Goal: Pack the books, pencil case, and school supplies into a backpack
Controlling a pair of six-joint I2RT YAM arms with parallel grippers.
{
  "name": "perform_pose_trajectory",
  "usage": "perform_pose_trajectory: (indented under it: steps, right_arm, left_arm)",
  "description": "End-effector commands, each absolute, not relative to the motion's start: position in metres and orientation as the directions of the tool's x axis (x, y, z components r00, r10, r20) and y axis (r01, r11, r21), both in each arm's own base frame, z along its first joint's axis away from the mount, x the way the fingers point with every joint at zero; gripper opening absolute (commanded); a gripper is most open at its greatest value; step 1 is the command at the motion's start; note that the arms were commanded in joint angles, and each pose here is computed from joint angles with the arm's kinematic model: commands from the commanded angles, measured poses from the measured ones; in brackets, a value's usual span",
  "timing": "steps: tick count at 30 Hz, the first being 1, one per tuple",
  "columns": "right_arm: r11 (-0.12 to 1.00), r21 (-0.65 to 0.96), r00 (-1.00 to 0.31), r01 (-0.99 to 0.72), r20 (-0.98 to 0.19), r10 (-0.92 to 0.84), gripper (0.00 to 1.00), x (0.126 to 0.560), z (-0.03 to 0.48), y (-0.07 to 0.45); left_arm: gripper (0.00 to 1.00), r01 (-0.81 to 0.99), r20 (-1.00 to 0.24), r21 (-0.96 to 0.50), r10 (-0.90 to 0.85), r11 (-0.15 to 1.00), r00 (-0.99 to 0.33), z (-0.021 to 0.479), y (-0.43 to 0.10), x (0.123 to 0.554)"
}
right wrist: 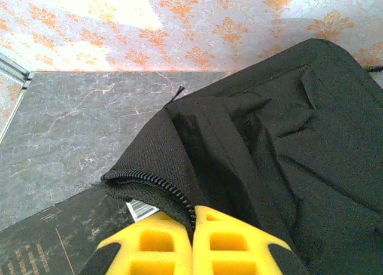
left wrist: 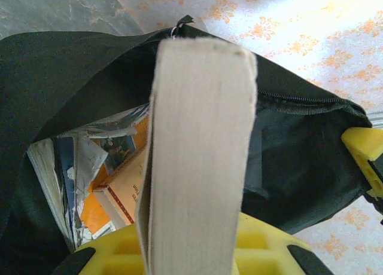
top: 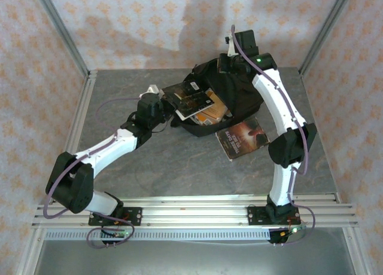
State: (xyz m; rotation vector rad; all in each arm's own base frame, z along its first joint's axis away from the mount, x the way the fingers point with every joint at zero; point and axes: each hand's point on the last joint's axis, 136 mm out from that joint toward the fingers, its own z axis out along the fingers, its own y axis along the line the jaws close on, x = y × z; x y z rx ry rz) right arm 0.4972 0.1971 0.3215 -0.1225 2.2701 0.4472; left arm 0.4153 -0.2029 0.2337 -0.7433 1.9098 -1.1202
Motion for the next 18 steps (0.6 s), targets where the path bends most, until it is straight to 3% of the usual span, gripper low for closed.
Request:
perform_pose_trajectory:
  steps: [1, 18]
  right_arm:
    - [0.930, 0.279, -0.592, -0.242, -0.801, 0.086, 0.00, 0.491, 0.369, 0.192]
    - [0.910, 0.328, -0.615, -0.255, -0.781, 0.109, 0.00, 0.489, 0.367, 0.206]
  left_arm:
    - [0.00, 0.030, -0.334, -0.929, -0.801, 0.369, -0.497, 0.268, -0.214, 0.428]
    - [0.00, 0.093, -0.217, -0.975, -0.778, 0.201, -0.589, 0.251, -0.276, 0.449]
